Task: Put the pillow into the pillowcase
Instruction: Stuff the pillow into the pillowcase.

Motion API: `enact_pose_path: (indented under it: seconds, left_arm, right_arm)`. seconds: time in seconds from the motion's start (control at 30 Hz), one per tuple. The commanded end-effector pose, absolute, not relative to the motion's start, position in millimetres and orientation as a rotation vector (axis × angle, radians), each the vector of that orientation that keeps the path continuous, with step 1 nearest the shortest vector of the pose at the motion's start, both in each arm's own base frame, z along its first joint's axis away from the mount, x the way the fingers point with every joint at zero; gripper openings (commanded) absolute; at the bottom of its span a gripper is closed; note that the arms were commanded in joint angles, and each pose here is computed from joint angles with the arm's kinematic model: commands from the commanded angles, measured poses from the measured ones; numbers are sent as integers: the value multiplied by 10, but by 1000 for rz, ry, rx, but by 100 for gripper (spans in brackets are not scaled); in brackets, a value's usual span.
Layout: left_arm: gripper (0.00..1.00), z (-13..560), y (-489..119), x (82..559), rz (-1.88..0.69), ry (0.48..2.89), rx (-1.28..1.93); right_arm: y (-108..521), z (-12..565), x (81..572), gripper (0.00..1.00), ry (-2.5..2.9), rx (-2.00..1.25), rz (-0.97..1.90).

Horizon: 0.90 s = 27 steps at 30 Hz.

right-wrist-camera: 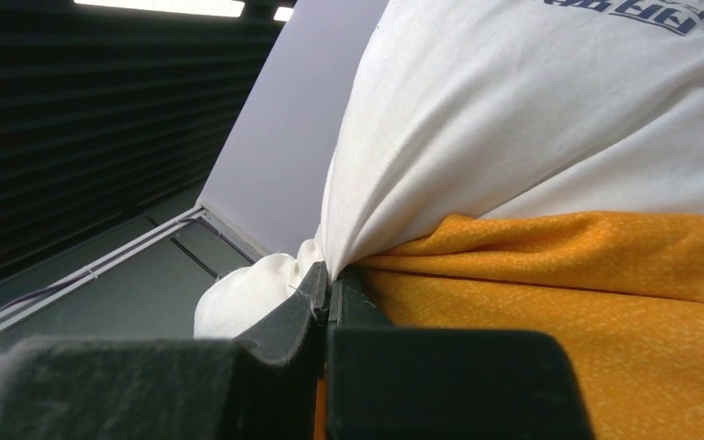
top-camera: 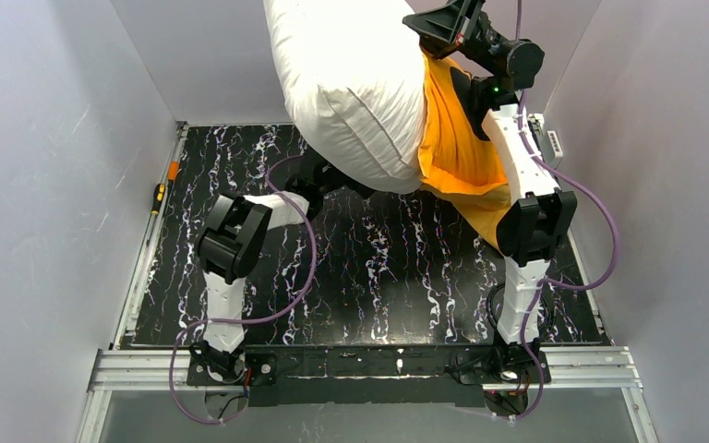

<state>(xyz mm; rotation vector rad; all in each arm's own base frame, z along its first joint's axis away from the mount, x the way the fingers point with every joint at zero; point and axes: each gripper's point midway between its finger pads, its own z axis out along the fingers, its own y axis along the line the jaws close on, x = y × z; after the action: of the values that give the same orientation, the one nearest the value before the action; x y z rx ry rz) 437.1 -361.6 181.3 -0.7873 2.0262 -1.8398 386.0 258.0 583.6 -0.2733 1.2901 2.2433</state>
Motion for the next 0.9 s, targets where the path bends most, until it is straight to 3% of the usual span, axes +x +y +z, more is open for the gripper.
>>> enact_pose_path:
  seconds: [0.0,0.3,0.4,0.5,0.63,0.87]
  left_arm:
    - [78,2145,-3912,4353,-1944,1941,-693]
    - [67,1743,-4204,4298,-1949,2024,-783]
    - [57,1792,-4236,4323,-1960,2012,-770]
    - [38,1852,-4211,4303,-1953,2002,-747]
    - [0,1831,-4118,4209,-1930,2023,-708]
    - [0,2034,-3607,4146,-1847,1963,-667]
  right_arm:
    - [2212,6722,3191,1,879,-313,2318]
    - [2189,6754,3181,1,852,-307,2333]
    - [2192,6745,3168,1,856,-312,2331]
    - [2200,6693,3183,1,866,-305,2330]
    - [2184,6649,3226,1,869,-284,2327]
    - [2097,6515,3352,1,935,-277,2263]
